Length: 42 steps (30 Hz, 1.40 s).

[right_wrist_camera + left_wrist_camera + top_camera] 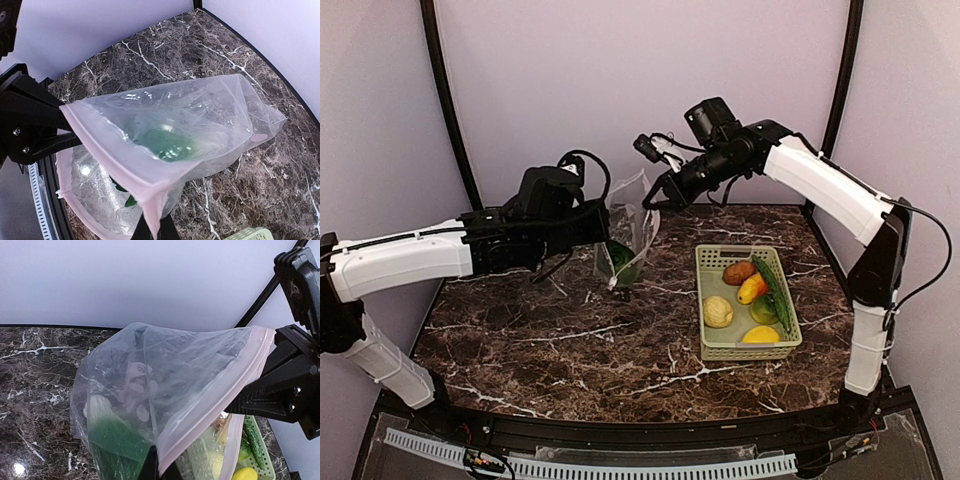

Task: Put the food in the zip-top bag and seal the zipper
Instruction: Adjust the zipper food storage bag at the center of the board, then pick up the fake vegetable from the bin.

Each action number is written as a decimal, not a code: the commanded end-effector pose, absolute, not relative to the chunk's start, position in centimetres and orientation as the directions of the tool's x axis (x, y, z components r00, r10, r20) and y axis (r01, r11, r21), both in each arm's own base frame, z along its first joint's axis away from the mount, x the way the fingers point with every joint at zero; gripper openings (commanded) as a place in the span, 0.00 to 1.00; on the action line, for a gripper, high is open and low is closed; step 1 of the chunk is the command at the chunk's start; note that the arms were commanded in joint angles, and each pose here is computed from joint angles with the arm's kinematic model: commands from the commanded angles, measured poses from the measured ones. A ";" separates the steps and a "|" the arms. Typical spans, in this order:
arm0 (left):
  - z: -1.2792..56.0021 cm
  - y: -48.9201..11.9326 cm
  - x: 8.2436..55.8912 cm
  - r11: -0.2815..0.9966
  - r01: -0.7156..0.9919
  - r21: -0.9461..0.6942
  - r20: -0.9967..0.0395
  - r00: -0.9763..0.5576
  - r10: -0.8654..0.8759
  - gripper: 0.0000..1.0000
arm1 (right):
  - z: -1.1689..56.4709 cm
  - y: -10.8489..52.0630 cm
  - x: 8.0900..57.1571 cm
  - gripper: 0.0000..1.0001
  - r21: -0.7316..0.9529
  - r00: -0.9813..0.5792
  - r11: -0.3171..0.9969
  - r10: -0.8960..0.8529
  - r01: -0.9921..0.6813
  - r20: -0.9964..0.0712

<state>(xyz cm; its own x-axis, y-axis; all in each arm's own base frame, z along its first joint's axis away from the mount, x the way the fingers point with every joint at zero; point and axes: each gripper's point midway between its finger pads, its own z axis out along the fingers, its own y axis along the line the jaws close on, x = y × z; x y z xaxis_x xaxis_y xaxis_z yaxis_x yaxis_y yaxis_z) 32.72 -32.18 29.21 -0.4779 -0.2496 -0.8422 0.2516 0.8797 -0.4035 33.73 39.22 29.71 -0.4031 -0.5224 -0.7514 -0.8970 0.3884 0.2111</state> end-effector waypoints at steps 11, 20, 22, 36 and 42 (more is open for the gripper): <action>33.2 -27.2 31.7 0.940 0.287 -0.186 -0.940 -0.332 -0.085 0.01 | 30.2 43.1 33.9 0.00 0.219 -0.294 0.203 -0.503 -0.954 -0.813; 26.5 -29.8 31.7 0.928 0.310 -0.207 -0.873 -0.487 -0.032 0.01 | 26.0 39.4 32.2 0.47 0.202 -0.291 0.212 -0.618 -0.956 -0.730; 25.7 -30.0 31.8 0.924 0.300 -0.236 -0.867 -0.496 -0.060 0.01 | 26.5 36.8 31.6 0.62 0.186 -0.289 0.227 -0.618 -0.956 -0.731; 24.7 -38.9 33.7 0.805 0.473 -0.357 -0.813 -0.582 -0.019 0.01 | 22.2 21.1 31.1 0.55 0.110 -0.466 0.520 -0.628 -0.847 -0.624; 24.7 -39.5 33.5 0.787 0.503 -0.357 -0.809 -0.587 0.008 0.01 | 16.8 15.5 35.0 0.42 0.050 -0.669 0.734 -0.587 -0.678 -0.456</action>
